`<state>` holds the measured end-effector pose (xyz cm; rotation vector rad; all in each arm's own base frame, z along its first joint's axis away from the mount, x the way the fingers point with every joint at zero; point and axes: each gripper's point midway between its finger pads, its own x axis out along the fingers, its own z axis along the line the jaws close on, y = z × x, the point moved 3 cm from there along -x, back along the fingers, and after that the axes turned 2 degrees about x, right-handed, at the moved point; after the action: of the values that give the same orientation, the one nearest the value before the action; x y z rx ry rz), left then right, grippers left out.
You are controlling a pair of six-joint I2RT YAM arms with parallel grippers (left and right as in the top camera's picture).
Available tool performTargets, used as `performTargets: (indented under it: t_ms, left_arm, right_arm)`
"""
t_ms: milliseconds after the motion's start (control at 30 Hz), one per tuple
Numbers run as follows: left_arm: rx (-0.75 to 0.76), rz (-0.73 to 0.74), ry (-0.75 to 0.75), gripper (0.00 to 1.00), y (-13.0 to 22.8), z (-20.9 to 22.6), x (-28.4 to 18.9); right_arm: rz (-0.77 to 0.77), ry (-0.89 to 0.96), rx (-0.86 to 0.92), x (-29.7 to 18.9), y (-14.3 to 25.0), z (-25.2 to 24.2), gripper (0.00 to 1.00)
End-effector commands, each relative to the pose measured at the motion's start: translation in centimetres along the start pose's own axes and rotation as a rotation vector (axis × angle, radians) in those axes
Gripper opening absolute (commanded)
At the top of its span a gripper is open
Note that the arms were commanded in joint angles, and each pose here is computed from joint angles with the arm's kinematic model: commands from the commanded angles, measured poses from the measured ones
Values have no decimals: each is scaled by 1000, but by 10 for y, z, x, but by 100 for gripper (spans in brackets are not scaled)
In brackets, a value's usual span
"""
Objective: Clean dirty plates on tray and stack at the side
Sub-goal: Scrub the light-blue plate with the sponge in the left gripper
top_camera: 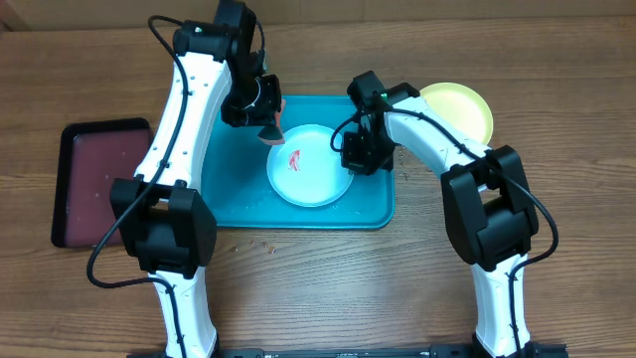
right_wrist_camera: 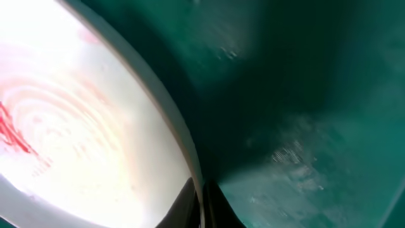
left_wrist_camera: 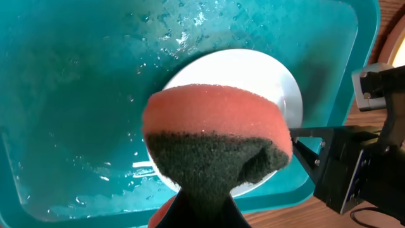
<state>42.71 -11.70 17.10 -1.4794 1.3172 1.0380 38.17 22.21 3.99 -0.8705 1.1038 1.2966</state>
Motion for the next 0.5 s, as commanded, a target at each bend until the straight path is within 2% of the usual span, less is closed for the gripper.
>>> performTargets:
  t_ms: [0, 233, 467]
  left_arm:
    - [44, 38, -14, 4, 11, -6, 17]
    - [81, 62, 11, 4, 23, -16, 68]
    - [-60, 51, 1, 4, 29, -11, 98]
  right_arm:
    - [-30, 6, -5, 3, -4, 3, 4]
    - [-83, -7, -71, 7, -6, 21, 4]
    - [-96, 1, -102, 11, 0, 32, 4]
